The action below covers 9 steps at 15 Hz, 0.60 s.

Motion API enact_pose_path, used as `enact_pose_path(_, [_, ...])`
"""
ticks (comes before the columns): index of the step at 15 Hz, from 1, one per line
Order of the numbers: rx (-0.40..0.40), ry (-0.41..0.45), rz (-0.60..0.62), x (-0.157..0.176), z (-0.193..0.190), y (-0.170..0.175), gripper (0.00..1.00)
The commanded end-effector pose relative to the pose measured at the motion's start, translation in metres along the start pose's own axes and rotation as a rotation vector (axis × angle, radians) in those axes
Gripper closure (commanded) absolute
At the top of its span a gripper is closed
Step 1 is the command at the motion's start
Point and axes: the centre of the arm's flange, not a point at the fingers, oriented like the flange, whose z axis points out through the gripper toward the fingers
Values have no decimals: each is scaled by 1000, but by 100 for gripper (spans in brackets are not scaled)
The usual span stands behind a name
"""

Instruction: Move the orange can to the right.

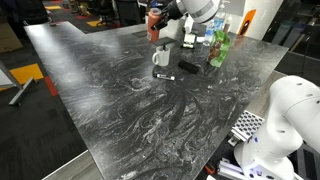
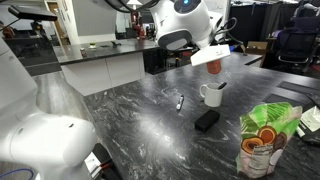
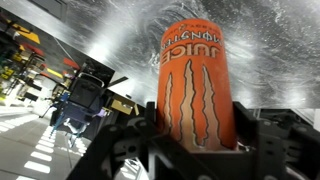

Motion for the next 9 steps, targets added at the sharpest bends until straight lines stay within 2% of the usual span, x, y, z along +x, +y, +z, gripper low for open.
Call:
enact_pose_path(1, [-95,16,123,-25,-59,32,52])
enact_pose_path(5, [-192,-32,326,-89,-90,61,52])
enact_pose_path(9, [-193,-97,493,-155,-81,74,52])
